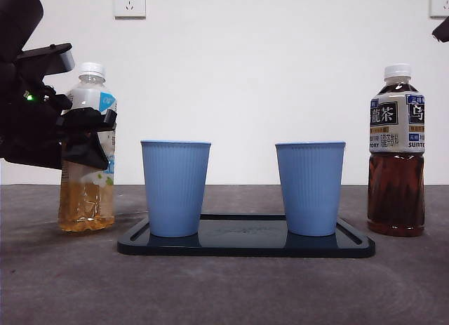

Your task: Pour the drink into the cup

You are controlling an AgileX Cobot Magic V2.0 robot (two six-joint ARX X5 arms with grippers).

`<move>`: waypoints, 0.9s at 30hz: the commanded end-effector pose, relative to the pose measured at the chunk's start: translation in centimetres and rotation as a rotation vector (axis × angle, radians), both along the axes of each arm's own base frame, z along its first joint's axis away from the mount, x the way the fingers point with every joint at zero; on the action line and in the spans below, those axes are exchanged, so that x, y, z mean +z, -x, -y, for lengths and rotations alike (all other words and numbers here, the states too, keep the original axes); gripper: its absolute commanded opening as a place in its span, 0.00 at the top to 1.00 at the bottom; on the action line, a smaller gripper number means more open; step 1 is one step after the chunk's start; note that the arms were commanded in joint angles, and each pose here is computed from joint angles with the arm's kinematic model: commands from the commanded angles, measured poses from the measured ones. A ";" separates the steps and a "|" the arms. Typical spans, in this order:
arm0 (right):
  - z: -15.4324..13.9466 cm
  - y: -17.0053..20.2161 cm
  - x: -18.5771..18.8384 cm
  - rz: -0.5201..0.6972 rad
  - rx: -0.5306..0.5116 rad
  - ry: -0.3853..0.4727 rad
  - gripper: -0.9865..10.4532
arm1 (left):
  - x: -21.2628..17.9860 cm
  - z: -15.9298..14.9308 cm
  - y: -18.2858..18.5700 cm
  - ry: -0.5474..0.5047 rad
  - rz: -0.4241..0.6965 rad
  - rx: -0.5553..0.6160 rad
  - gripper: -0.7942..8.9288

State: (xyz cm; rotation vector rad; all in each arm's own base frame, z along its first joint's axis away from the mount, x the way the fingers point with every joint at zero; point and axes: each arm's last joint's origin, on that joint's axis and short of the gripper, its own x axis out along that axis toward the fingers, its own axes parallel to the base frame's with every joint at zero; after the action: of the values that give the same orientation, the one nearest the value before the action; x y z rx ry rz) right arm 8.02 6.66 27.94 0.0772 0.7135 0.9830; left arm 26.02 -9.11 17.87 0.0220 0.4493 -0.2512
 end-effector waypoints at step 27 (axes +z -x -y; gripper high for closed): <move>-0.1 0.0 0.5 0.015 0.003 -0.010 0.58 | 0.6 -0.3 1.1 -0.034 -0.097 -0.004 0.42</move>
State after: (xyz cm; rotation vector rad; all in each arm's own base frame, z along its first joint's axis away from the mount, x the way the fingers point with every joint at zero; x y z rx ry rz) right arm 8.03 6.66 27.94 0.0771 0.7130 0.9827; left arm 24.80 -8.67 17.92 0.0501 0.5667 -0.2452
